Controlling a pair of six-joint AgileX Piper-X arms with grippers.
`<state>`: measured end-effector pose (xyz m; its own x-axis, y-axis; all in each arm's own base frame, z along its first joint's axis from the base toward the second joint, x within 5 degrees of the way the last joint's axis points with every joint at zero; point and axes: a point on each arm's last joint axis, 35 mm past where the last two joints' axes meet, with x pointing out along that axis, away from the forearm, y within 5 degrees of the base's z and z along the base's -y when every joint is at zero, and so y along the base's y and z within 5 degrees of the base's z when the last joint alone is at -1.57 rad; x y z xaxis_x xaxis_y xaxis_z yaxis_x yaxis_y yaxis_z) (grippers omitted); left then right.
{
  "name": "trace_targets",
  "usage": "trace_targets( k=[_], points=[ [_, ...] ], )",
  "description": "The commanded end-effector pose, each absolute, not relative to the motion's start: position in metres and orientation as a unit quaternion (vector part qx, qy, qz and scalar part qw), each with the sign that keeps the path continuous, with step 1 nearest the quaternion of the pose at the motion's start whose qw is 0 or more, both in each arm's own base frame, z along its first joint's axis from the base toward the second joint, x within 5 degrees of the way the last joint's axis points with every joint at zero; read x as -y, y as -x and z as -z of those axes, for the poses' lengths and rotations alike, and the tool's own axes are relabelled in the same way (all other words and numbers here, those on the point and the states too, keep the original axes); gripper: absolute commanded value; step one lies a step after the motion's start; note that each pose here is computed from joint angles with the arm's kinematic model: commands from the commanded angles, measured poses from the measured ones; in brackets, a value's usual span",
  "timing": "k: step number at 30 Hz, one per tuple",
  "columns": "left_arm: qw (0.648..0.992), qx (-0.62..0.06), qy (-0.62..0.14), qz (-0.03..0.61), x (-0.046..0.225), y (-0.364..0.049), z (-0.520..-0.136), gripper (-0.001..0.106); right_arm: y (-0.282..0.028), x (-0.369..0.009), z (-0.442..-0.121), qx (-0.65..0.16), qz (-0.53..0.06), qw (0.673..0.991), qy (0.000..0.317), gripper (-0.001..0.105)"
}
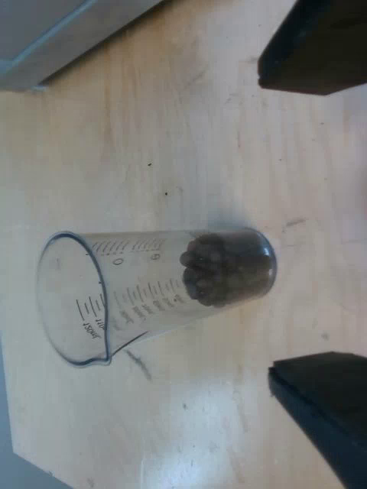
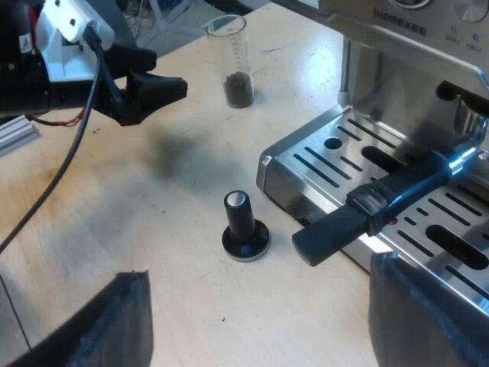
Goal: Pour the beans into the coffee machine
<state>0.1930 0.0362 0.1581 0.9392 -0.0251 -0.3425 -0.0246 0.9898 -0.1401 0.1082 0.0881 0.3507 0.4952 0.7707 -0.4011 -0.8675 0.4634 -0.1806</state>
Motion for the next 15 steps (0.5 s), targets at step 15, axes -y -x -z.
trace_targets(
  k=[15],
  points=[
    [0.979,-0.158,0.125,-0.005,-0.04,-0.215,-0.132,0.08,-0.106,-0.087,-0.356,-0.119,-0.486,0.846,0.184,0.062]
  ],
)
